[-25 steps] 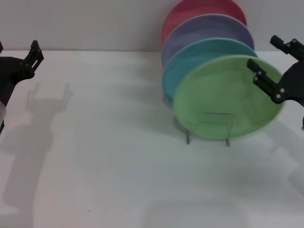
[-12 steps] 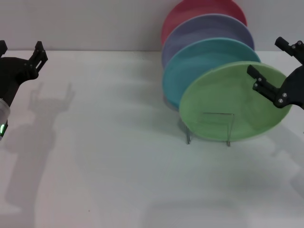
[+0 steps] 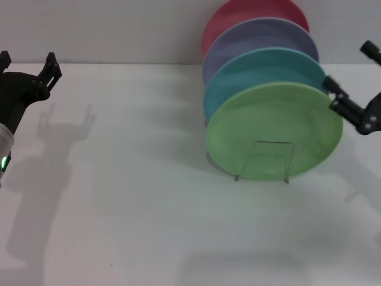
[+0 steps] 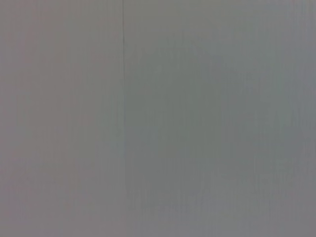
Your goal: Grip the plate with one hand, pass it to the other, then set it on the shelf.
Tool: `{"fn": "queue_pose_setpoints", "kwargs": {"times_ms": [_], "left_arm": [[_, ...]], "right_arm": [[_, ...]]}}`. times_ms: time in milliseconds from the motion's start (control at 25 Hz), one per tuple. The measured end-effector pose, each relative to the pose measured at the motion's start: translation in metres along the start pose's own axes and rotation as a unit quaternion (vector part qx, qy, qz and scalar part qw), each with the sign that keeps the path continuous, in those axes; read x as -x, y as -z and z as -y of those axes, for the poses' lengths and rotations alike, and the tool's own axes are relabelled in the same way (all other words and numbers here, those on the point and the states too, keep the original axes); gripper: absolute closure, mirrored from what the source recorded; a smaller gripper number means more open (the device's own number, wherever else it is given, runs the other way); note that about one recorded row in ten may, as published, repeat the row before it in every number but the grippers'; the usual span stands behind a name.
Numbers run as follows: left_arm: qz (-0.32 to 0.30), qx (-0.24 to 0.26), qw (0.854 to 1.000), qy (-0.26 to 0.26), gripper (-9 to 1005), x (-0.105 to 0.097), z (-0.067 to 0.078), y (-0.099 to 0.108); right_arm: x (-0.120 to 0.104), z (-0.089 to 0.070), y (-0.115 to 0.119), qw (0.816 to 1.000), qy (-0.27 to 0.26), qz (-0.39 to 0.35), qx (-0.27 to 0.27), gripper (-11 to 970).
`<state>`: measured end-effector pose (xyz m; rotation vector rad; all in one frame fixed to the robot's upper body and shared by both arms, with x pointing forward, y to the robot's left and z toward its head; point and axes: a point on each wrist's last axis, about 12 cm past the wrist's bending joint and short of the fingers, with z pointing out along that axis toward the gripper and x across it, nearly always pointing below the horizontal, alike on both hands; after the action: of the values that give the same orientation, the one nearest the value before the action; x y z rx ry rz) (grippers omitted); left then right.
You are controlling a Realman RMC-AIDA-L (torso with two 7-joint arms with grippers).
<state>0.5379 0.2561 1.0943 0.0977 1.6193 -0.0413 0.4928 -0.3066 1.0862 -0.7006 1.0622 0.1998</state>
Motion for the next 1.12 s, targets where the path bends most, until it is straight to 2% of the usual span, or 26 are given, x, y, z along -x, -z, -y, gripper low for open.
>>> {"fn": "queue_pose_setpoints", "kwargs": {"times_ms": [40,80,120,160,280,320,360,480,520,560,600,920,1120], "left_arm": [[0.000,0.000,1.000,0.000,147,0.000,0.000,0.000],[0.001,-0.002,1.000,-0.001,147,0.000,0.001,0.000],[0.001,-0.002,1.000,-0.001,147,0.000,0.001,0.000],[0.003,-0.002,1.000,-0.001,147,0.000,0.002,0.001],[0.006,-0.002,1.000,-0.001,147,0.000,0.002,0.001],[0.022,0.002,1.000,-0.002,147,0.001,0.002,0.005],[0.025,0.003,1.000,-0.003,147,0.001,0.002,0.006],[0.030,0.004,1.000,-0.006,147,0.001,0.003,0.008],[0.040,0.008,0.999,-0.010,147,-0.001,0.002,0.012],[0.040,0.008,0.999,-0.010,147,-0.001,0.002,0.012],[0.043,0.011,0.999,-0.010,147,-0.002,0.001,0.013],[0.097,0.038,0.994,-0.027,147,-0.010,-0.007,0.026],[0.127,0.054,0.990,-0.042,147,-0.018,-0.013,0.033]], "right_arm": [[0.001,0.001,0.002,1.000,-0.003,0.006,-0.010,216],[0.003,0.005,0.006,0.999,-0.012,0.019,-0.046,216],[0.003,0.005,0.006,0.999,-0.012,0.019,-0.046,216],[0.004,0.013,0.012,0.994,-0.022,0.032,-0.103,216],[0.004,0.017,0.016,0.990,-0.027,0.037,-0.134,215],[0.004,0.024,0.025,0.980,-0.038,0.042,-0.191,215],[0.004,0.024,0.025,0.980,-0.038,0.042,-0.191,215],[0.002,0.035,0.044,0.956,-0.067,0.051,-0.280,215],[0.000,0.038,0.057,0.940,-0.083,0.051,-0.326,215],[0.000,0.038,0.057,0.940,-0.083,0.051,-0.326,215],[-0.002,0.039,0.066,0.929,-0.090,0.047,-0.356,215],[-0.013,0.037,0.081,0.912,-0.115,0.005,-0.393,201],[-0.021,0.037,0.080,0.908,-0.130,-0.020,-0.398,191]]}}
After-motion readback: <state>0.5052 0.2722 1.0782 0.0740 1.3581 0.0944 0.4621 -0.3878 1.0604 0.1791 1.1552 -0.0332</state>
